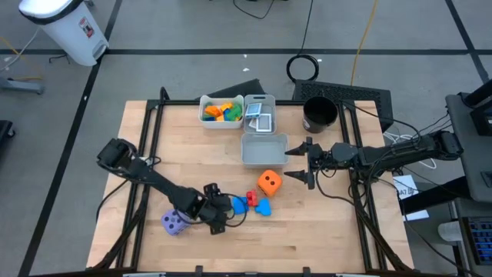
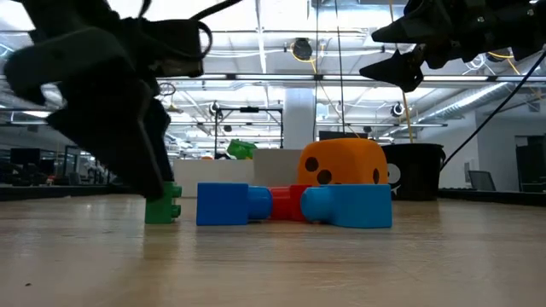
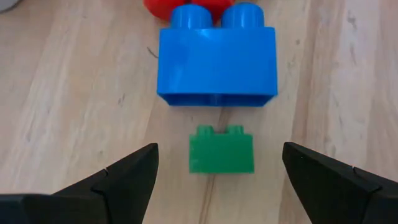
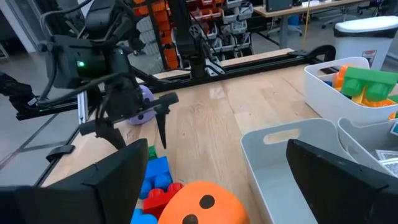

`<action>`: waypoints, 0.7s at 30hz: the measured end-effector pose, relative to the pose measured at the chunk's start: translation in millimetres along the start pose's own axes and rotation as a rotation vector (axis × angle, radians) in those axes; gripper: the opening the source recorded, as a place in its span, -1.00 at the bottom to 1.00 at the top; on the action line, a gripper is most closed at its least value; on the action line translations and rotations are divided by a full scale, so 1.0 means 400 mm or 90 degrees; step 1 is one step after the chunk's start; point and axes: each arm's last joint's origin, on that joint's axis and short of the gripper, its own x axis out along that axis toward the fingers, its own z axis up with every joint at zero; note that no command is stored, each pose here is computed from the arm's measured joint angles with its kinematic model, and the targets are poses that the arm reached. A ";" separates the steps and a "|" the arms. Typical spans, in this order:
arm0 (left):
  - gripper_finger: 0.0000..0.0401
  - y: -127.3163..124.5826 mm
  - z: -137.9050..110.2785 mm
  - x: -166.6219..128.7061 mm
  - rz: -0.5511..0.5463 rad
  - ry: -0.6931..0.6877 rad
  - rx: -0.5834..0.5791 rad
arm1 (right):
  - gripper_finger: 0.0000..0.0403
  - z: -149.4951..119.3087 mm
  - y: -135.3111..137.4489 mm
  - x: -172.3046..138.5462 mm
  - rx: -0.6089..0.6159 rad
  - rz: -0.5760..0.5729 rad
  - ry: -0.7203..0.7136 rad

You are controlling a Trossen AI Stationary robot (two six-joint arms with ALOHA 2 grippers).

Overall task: Pick & Place Toys
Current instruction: Put the green game piece into the white bin

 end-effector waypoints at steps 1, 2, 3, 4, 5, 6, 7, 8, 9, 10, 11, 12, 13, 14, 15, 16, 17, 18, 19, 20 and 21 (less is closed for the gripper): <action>0.74 0.002 0.004 0.002 -0.002 -0.004 -0.002 | 0.77 0.000 0.000 0.000 0.000 0.000 0.000; 0.74 0.001 0.008 0.003 -0.007 -0.011 -0.002 | 0.77 -0.001 0.000 0.000 0.000 0.000 0.002; 0.74 0.003 0.012 0.004 -0.013 -0.014 -0.007 | 0.77 -0.001 0.000 0.000 -0.001 0.000 0.002; 0.74 0.003 0.015 0.004 -0.019 -0.015 -0.010 | 0.77 -0.001 0.000 0.000 -0.001 0.000 0.002; 0.74 0.005 0.016 0.005 -0.024 -0.012 -0.012 | 0.77 -0.001 0.000 0.000 -0.002 -0.001 0.002; 0.74 0.007 0.017 0.006 -0.026 -0.008 -0.012 | 0.77 -0.001 0.000 0.000 -0.002 0.000 0.003; 0.74 0.008 0.016 0.007 -0.029 0.000 -0.011 | 0.77 -0.001 0.000 0.000 -0.002 0.000 0.003; 0.74 0.009 0.014 0.007 -0.030 0.005 -0.009 | 0.77 -0.001 0.000 0.000 -0.002 0.000 0.003; 0.74 0.010 0.013 0.007 -0.030 0.007 -0.009 | 0.77 -0.001 0.000 0.000 -0.002 0.000 0.003; 0.74 0.011 0.011 0.008 -0.030 0.008 -0.009 | 0.77 -0.001 0.000 0.000 0.000 0.000 0.003; 0.74 0.011 0.008 0.012 -0.027 0.011 -0.008 | 0.77 -0.001 0.000 0.000 0.002 0.000 0.003; 0.74 0.011 0.006 0.016 -0.023 0.014 -0.008 | 0.77 -0.001 0.000 0.000 0.003 0.000 0.003; 0.74 0.011 0.003 0.022 -0.021 0.018 -0.008 | 0.77 -0.001 0.000 0.000 0.004 0.000 0.003; 0.74 0.010 0.000 0.028 -0.019 0.022 -0.006 | 0.77 -0.001 0.000 0.000 0.004 0.000 0.003; 0.74 0.009 -0.002 0.037 -0.017 0.025 -0.006 | 0.77 -0.001 0.000 0.000 0.004 0.000 0.003; 0.73 0.007 -0.004 0.045 -0.017 0.025 -0.006 | 0.77 -0.001 0.000 0.000 0.004 0.000 0.003; 0.71 0.006 -0.005 0.050 -0.017 0.025 -0.006 | 0.77 -0.002 0.000 0.000 0.004 0.000 0.004; 0.68 0.007 -0.005 0.052 -0.017 0.026 -0.004 | 0.77 -0.001 0.000 0.000 0.004 0.000 0.003; 0.63 0.007 -0.003 0.053 -0.019 0.026 -0.005 | 0.77 -0.001 0.000 0.000 0.004 0.000 0.003; 0.56 0.009 -0.002 0.053 -0.021 0.027 -0.008 | 0.77 -0.001 0.000 0.000 0.004 0.000 0.003; 0.48 0.011 0.000 0.054 -0.022 0.028 -0.011 | 0.77 -0.001 0.000 0.000 0.004 0.000 0.003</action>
